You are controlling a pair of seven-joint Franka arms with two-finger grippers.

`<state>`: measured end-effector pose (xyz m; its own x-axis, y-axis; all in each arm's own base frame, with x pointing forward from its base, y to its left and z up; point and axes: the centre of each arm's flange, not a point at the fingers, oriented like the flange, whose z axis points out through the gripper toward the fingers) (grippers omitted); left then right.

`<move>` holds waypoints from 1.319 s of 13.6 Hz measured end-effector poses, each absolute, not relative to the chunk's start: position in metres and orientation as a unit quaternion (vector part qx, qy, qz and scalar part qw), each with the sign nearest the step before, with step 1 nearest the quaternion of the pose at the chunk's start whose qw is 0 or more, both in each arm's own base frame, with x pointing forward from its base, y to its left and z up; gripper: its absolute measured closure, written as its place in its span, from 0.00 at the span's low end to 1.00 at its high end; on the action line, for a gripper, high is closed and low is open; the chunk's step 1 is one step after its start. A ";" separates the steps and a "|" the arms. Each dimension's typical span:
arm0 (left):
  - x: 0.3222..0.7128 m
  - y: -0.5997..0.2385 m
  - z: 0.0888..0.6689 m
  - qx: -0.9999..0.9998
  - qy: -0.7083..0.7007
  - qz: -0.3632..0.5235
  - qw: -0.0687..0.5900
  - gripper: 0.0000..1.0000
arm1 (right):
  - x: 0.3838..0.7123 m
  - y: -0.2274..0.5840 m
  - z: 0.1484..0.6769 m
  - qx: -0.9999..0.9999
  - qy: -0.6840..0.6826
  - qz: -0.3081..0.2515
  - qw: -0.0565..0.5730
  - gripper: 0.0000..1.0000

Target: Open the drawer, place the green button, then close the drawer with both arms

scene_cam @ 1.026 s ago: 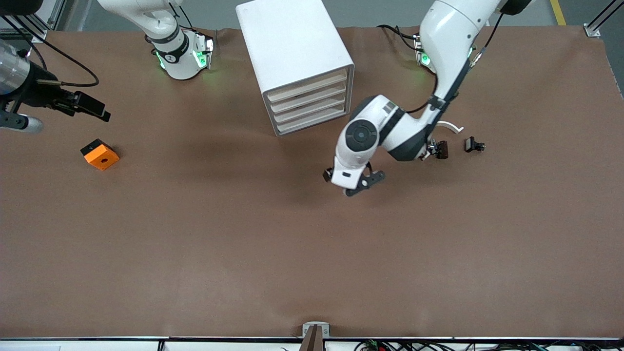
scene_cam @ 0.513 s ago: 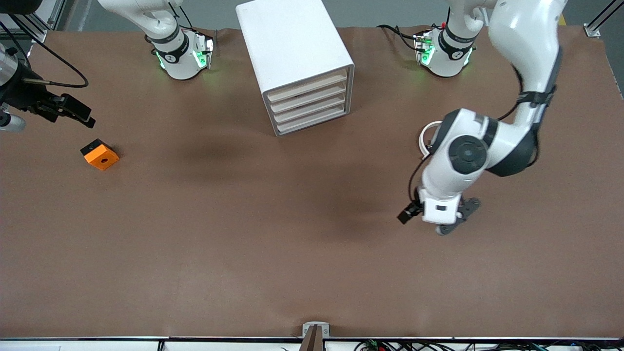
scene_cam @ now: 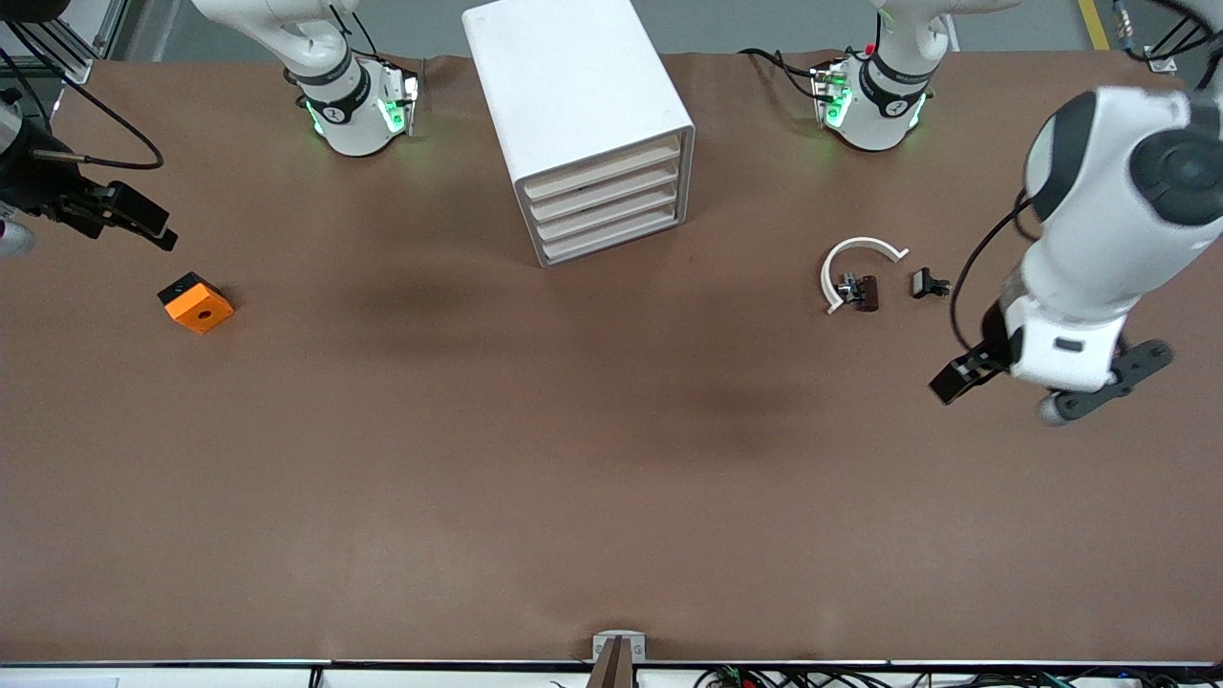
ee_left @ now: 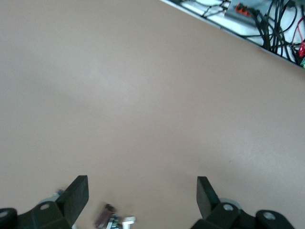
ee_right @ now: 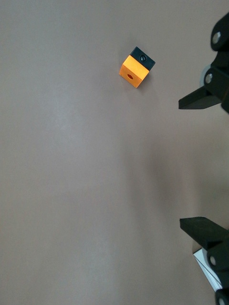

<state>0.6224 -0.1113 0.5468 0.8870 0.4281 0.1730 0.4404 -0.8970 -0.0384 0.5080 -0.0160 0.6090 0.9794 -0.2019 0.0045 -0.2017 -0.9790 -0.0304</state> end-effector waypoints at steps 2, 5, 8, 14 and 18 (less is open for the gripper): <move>0.602 -0.101 0.582 -0.979 -0.182 -0.082 0.052 0.00 | 0.508 -0.020 0.612 -0.994 0.104 -0.007 0.015 0.00; 0.570 -0.077 0.622 -0.989 -0.130 -0.057 0.043 0.00 | 0.508 -0.033 0.621 -0.996 0.081 -0.017 0.015 0.00; 0.545 -0.037 0.644 -0.996 -0.081 -0.042 0.023 0.00 | 0.507 -0.047 0.624 -0.997 0.067 -0.021 0.014 0.00; 0.504 -0.048 0.655 -0.999 -0.032 -0.035 0.010 0.00 | 0.502 -0.042 0.636 -0.998 0.060 -0.008 0.013 0.00; 0.501 -0.049 0.648 -1.000 -0.009 -0.028 0.011 0.00 | 0.500 -0.038 0.646 -0.998 0.054 -0.007 0.013 0.00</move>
<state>0.5006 -0.0488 0.6483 0.9983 0.0178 0.0562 0.0190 -0.9996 -0.0212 0.4998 -0.0378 0.6461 0.9940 -0.1084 0.0118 -0.1081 -0.9938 -0.0267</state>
